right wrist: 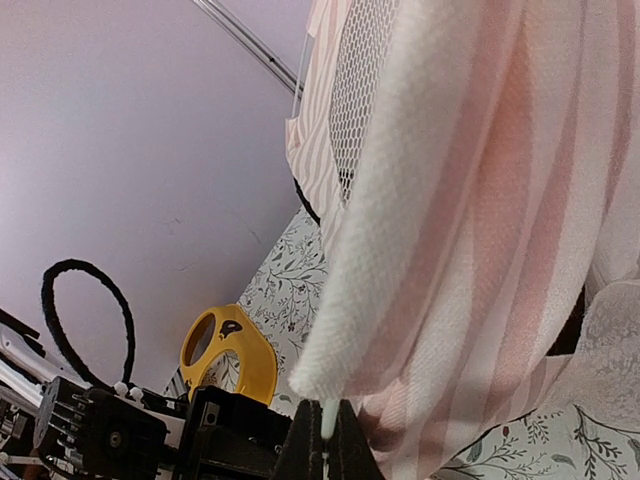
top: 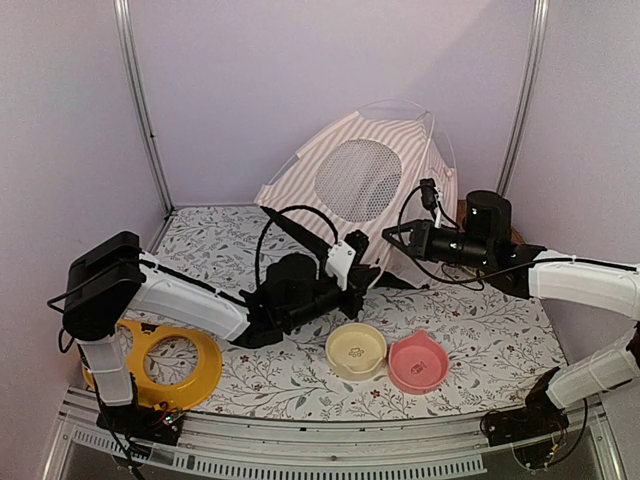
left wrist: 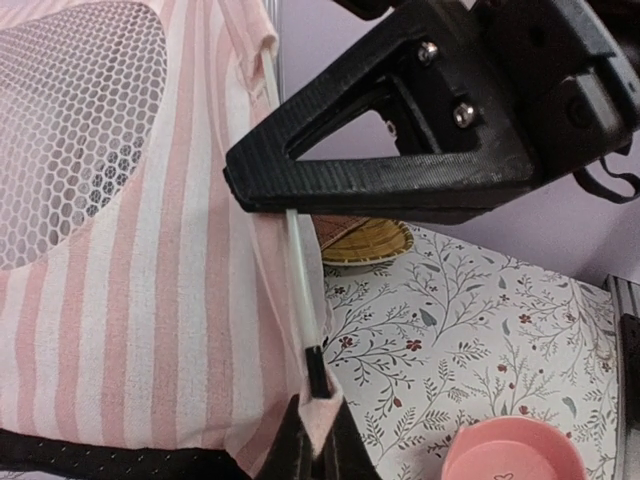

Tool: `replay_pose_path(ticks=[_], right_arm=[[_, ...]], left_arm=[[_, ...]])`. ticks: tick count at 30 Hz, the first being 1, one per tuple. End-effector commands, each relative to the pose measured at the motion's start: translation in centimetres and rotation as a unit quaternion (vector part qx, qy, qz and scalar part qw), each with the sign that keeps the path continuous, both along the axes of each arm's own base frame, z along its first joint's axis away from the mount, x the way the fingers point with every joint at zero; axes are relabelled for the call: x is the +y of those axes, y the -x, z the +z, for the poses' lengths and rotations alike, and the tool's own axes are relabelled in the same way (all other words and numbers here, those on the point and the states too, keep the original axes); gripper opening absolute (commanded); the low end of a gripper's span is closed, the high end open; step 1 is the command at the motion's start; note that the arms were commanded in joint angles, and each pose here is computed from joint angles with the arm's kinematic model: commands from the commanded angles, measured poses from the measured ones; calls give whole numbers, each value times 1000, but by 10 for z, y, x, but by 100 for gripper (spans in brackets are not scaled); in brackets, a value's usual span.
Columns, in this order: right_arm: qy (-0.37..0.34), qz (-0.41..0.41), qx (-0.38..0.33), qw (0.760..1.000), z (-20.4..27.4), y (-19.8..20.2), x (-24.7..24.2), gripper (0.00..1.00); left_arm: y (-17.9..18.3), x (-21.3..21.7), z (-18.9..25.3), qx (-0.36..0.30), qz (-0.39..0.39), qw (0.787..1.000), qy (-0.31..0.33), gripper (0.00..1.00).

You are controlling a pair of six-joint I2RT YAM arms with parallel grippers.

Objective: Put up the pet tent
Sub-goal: Insert the tent pole into the pole socket of the pet tent.

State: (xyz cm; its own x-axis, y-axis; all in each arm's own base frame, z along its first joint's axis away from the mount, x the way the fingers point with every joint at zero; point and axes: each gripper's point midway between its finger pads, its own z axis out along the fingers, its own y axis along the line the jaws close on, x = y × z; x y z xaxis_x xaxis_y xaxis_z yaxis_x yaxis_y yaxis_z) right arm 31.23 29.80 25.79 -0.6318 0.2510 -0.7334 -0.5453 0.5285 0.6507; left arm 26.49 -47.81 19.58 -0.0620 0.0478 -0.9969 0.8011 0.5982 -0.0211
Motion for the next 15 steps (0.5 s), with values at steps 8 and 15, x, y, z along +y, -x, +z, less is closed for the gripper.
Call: replay_pose_path(ticks=[8, 15], right_arm=[[8, -86, -70, 994, 36, -27, -33, 0], [-2, -70, -60, 996, 32, -26, -25, 0]], left_arm=[[18, 12, -48, 0, 0, 998, -60, 0], [23, 6, -32, -21, -9, 998, -51, 0]])
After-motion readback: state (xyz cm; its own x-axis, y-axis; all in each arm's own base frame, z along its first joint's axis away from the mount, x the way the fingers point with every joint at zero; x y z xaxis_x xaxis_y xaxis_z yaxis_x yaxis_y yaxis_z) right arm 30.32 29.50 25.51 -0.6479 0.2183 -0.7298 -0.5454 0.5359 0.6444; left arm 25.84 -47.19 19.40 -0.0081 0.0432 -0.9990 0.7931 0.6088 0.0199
